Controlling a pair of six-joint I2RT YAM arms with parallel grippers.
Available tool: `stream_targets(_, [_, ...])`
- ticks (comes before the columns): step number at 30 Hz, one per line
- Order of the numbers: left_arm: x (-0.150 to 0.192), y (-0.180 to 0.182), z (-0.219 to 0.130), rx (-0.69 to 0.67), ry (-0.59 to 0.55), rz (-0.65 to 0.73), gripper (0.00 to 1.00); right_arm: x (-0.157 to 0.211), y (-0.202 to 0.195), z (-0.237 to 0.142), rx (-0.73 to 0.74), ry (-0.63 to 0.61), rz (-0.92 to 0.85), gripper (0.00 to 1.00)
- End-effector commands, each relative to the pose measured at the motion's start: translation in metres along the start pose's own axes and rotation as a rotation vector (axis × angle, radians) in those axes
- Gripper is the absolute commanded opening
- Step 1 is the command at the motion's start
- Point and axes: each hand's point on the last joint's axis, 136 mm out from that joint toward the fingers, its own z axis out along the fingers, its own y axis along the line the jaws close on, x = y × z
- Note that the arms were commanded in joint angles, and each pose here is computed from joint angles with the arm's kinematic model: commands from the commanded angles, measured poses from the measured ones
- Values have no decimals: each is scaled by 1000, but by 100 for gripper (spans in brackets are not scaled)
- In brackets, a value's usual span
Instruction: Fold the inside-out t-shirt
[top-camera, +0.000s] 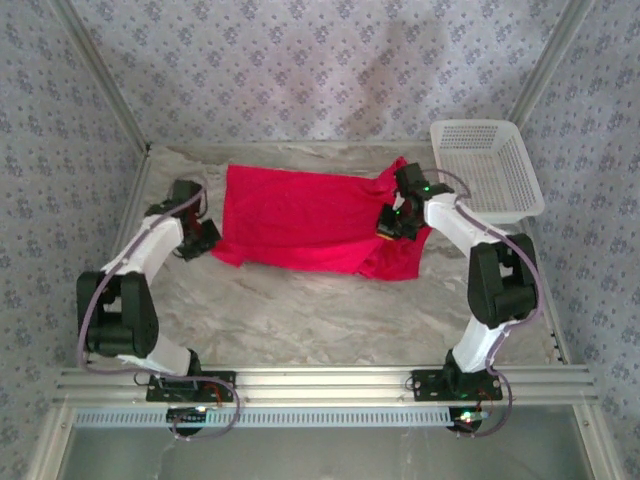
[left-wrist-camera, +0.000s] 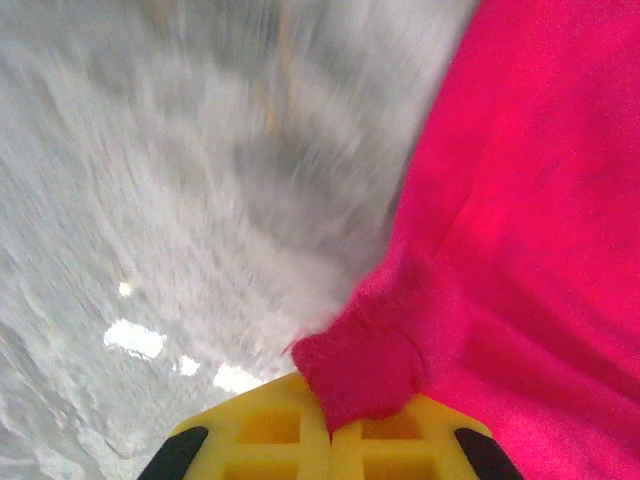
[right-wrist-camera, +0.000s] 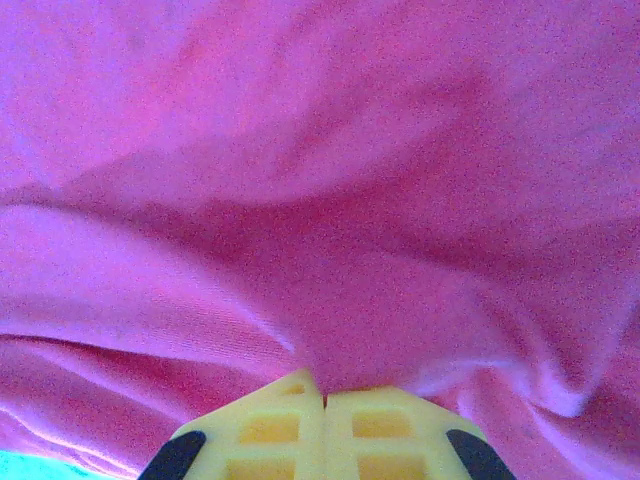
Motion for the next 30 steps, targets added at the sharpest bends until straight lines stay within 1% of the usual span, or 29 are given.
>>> stream_targets(1, [-50,-19,-87,216,-192,-28,0,-33,10,-69,-55,-140,-16,0])
stream_targets(4, [-77,-37,-141,446,-310,-59,0,-41,15,-103,-88,-199,-18,0])
stream_targets(7, [-88,-48,-185,591,-383,-52,0,-42,23,-133,-124,-243,-25,0])
stream_targets(12, [-85,-74,-236,783,-412,12,0,-39,43,-177,-211,-309,-33,0])
stream_targets(14, [-82,-82,-252,845,-416,39,0,-35,54,-197,-254,-336,-55,0])
stream_targets(15, [-81,-84,-257,855,-427,51,0,-34,57,-204,-266,-343,-59,0])
stream_targets(17, [-85,-80,-261,831,-463,56,3,-34,60,-214,-280,-354,-65,0])
stream_targets(20, [-94,-69,-246,743,-478,27,5,-36,61,-212,-284,-348,-65,0])
stream_targets(22, [-98,-61,-220,676,-435,-7,5,-40,59,-198,-275,-327,-53,0])
stream_targets(24, [-97,-50,-180,586,-357,-48,7,-46,55,-175,-264,-301,-35,0])
stream_targets(25, [-96,-42,-153,525,-306,-66,10,-51,52,-161,-257,-286,-21,0])
stream_targets(27, [-95,-20,-100,368,-206,-105,11,-62,48,-133,-241,-255,-8,0])
stream_targets(29, [-85,2,-59,210,-90,-131,11,-75,47,-102,-231,-213,4,0])
stream_targets(30, [-84,7,-47,169,-61,-134,11,-80,46,-90,-224,-191,11,0])
